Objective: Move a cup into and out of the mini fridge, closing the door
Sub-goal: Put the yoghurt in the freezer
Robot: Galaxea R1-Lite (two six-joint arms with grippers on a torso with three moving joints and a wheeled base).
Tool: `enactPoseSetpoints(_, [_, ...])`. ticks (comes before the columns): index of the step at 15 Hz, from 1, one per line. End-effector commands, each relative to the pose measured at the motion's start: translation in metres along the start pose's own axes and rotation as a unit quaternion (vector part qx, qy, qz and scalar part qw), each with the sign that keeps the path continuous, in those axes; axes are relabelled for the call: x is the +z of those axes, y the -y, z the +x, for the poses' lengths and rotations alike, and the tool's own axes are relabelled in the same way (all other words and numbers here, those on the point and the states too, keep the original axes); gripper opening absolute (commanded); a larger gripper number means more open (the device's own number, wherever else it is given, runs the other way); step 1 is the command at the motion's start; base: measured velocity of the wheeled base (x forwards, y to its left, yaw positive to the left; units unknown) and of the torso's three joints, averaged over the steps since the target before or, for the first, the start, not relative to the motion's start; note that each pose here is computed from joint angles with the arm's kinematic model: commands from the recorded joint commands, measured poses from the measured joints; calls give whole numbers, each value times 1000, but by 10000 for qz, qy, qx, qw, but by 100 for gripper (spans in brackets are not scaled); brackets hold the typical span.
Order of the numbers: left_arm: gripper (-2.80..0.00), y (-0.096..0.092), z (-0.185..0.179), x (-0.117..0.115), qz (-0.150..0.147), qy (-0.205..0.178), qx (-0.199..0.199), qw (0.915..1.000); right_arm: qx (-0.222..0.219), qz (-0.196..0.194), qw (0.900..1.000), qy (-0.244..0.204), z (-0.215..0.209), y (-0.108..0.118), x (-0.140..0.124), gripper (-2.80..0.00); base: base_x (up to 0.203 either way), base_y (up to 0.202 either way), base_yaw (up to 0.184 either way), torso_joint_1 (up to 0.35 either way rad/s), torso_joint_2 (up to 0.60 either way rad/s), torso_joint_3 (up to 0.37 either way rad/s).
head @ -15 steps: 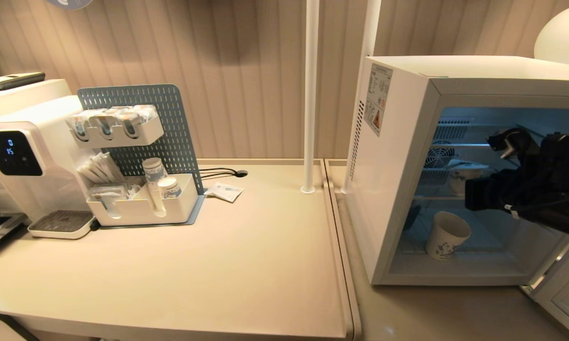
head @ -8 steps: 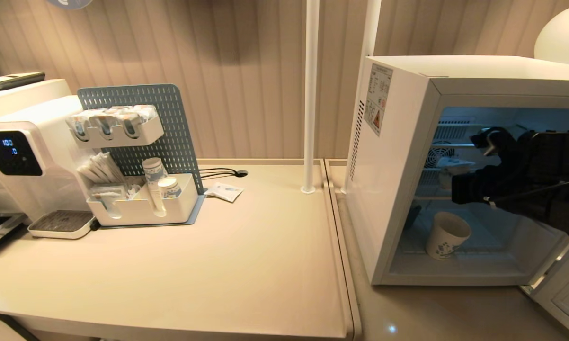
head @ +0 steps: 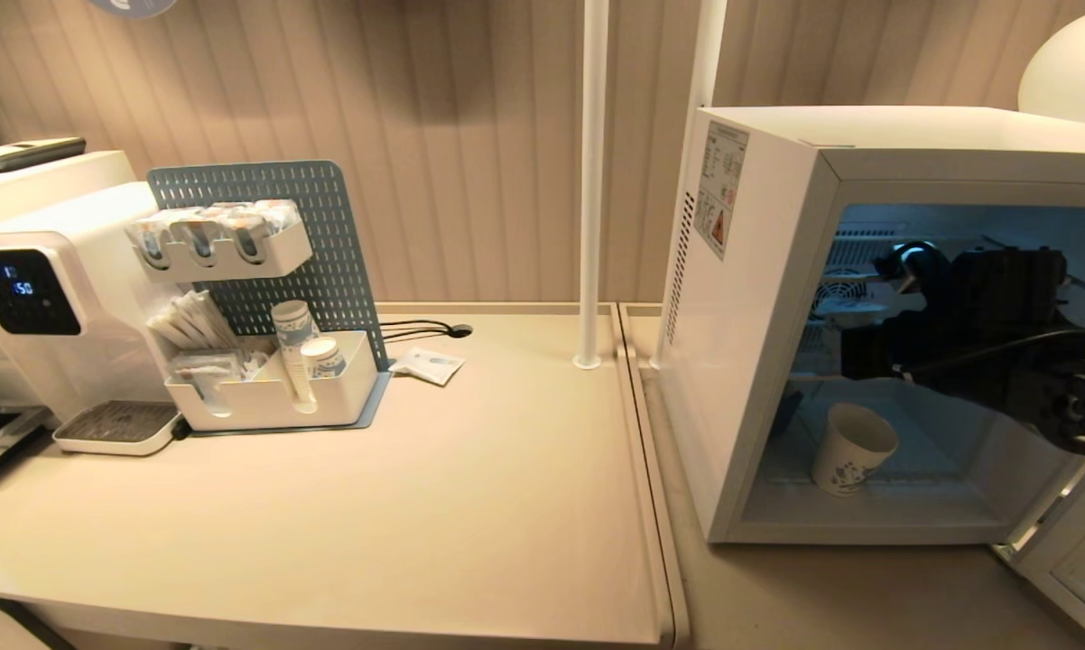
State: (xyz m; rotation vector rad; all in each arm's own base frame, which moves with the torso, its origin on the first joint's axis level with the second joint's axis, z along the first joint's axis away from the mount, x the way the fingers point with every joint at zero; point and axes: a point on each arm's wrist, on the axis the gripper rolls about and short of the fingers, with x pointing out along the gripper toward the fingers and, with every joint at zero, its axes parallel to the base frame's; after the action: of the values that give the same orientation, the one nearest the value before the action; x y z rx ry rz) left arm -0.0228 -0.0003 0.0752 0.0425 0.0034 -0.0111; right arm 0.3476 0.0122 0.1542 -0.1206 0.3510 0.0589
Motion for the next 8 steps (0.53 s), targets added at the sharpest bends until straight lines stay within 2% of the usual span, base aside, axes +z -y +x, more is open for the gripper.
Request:
enactPoseSetpoints(1, [-280, 0, 0, 0, 2, 3, 2, 10000, 3, -9, 10000, 24, 6, 0, -1, -280, 0, 0, 0, 0, 0, 0])
enactPoseSetpoints(6, [-280, 0, 0, 0, 2, 3, 2, 10000, -7, -18, 9998, 174, 3, 0, 5, -280, 0, 0, 0, 0, 0, 0])
enactPoseSetpoints(7, [-280, 0, 0, 0, 2, 3, 2, 10000, -9, -17, 9998, 213, 0, 1, 8, 0, 0, 0, 0, 0, 0, 0])
enactPoseSetpoints(8, [-280, 0, 0, 0, 2, 3, 2, 10000, -8, -17, 9997, 228, -2, 1, 8, 0, 0, 0, 0, 0, 0, 0])
